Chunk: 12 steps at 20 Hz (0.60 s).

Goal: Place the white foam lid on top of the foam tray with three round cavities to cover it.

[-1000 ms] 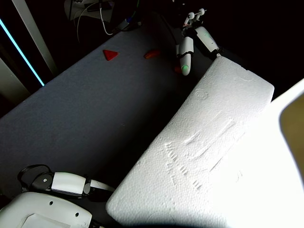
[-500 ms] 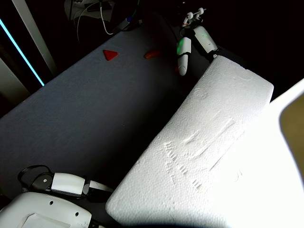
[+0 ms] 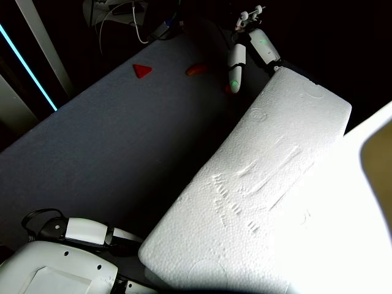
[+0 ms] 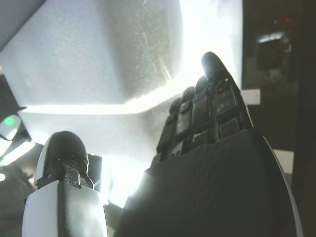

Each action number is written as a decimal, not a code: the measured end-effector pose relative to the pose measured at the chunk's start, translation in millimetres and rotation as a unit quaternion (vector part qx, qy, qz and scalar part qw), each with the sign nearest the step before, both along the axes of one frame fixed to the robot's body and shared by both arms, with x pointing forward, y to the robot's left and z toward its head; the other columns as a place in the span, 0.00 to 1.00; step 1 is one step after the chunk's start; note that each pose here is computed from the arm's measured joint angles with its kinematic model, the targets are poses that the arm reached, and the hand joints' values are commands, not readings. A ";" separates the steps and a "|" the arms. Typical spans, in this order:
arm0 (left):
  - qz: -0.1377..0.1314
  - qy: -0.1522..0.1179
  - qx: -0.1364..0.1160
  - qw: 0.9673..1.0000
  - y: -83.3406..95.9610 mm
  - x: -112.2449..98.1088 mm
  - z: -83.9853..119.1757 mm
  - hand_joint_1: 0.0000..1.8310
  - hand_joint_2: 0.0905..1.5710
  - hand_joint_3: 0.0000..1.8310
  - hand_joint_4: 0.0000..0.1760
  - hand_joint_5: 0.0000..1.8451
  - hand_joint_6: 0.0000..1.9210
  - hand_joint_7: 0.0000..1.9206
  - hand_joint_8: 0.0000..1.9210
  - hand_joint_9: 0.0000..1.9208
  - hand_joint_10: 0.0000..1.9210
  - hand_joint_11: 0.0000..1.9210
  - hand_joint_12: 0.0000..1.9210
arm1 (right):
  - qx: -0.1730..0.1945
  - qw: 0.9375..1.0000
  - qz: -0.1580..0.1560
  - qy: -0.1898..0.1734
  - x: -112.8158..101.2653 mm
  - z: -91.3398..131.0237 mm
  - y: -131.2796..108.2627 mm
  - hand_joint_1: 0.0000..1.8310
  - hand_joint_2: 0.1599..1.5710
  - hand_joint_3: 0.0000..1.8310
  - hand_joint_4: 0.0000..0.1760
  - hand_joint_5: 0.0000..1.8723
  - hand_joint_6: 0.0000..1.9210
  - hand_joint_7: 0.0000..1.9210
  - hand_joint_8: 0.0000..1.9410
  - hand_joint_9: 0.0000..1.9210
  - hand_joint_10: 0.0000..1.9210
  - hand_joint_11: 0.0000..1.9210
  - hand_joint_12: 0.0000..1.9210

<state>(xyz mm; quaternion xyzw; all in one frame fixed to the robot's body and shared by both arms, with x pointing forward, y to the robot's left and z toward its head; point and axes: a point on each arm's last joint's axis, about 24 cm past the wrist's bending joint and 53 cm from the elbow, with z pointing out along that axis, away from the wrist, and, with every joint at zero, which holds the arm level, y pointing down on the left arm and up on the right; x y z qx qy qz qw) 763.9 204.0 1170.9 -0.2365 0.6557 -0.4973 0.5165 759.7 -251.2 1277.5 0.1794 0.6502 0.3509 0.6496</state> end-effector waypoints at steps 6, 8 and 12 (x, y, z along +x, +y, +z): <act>-0.006 0.002 0.013 1.000 -3.5 -0.1 -2.1 0.19 0.65 0.00 0.05 0.00 0.00 0.00 0.00 0.00 0.00 0.00 0.35 | -0.002 1.000 -0.003 0.000 -1.6 1.0 -4.9 0.24 0.77 0.00 0.00 0.00 0.00 0.00 0.00 0.00 0.00 0.00 0.00; -0.006 0.004 0.015 1.000 -3.3 0.0 -3.4 0.20 0.65 0.00 0.02 0.00 0.00 0.00 0.00 0.00 0.00 0.00 0.36 | -0.002 1.000 -0.004 0.000 -1.6 1.1 -5.6 0.23 0.79 0.00 0.00 0.00 0.00 0.00 0.00 0.00 0.00 0.00 0.00; -0.007 0.006 0.020 1.000 -2.2 -0.8 -5.6 0.19 0.65 0.00 0.01 0.00 0.00 0.00 0.00 0.00 0.00 0.00 0.40 | -0.002 1.000 -0.007 -0.002 -3.1 3.0 -9.4 0.23 0.78 0.00 0.00 0.00 0.00 0.00 0.00 0.00 0.00 0.00 0.00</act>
